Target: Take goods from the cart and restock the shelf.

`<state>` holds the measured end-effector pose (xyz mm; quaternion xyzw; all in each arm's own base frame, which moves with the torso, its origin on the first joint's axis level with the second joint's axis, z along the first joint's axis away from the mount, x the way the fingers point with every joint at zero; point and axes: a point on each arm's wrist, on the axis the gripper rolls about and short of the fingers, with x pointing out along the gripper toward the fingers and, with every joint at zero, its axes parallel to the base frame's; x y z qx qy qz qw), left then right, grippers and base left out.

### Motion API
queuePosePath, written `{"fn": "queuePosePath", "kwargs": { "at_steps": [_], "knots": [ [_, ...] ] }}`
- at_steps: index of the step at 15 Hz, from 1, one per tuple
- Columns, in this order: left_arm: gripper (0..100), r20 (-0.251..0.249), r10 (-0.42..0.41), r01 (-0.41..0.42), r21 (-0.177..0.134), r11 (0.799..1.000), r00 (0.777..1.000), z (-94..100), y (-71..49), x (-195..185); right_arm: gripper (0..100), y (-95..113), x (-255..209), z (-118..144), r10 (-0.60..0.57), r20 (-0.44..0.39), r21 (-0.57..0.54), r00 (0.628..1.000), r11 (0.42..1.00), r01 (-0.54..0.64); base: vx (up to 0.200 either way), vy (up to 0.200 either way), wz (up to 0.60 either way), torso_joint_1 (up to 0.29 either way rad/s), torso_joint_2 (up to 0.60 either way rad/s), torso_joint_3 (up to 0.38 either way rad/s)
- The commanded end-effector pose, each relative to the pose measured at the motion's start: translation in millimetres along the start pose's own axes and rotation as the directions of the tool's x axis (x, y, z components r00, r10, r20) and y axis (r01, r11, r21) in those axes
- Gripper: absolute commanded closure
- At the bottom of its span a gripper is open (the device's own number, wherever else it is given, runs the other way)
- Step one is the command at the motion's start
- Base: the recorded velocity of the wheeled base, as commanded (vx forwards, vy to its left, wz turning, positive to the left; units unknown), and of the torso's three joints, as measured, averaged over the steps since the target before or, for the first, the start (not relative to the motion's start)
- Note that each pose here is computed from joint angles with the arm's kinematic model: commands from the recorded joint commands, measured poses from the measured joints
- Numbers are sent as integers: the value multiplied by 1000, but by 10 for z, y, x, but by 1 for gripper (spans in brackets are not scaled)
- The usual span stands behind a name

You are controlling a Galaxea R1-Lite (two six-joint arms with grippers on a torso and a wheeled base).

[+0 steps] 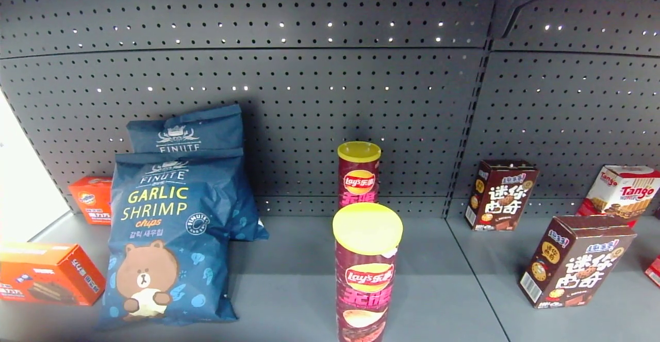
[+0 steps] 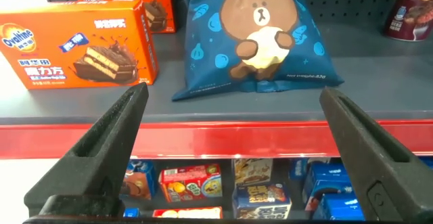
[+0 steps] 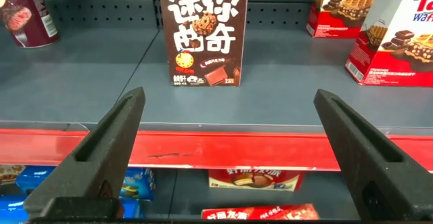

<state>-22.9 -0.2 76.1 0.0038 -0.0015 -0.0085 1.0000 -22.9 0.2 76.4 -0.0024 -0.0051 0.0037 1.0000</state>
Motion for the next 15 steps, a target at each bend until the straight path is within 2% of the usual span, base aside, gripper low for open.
{"fn": "queuePosePath", "kwargs": {
  "at_steps": [1, 15],
  "knots": [
    [0, 0, 0, 0, 0, 1000, 1000, 0, 0, 0, 0, 0, 1, 1, 0, -1, -1, 1000, 1000, 0, 0, 0, 0, 0, 0, 0],
    [0, 0, 0, 0, -3, 1000, 1000, 0, 0, 0, 0, 0, 1, 1, 0, -1, 0, 1000, 1000, 0, 0, 0, 0, 0, 0, 0]
  ]
}}
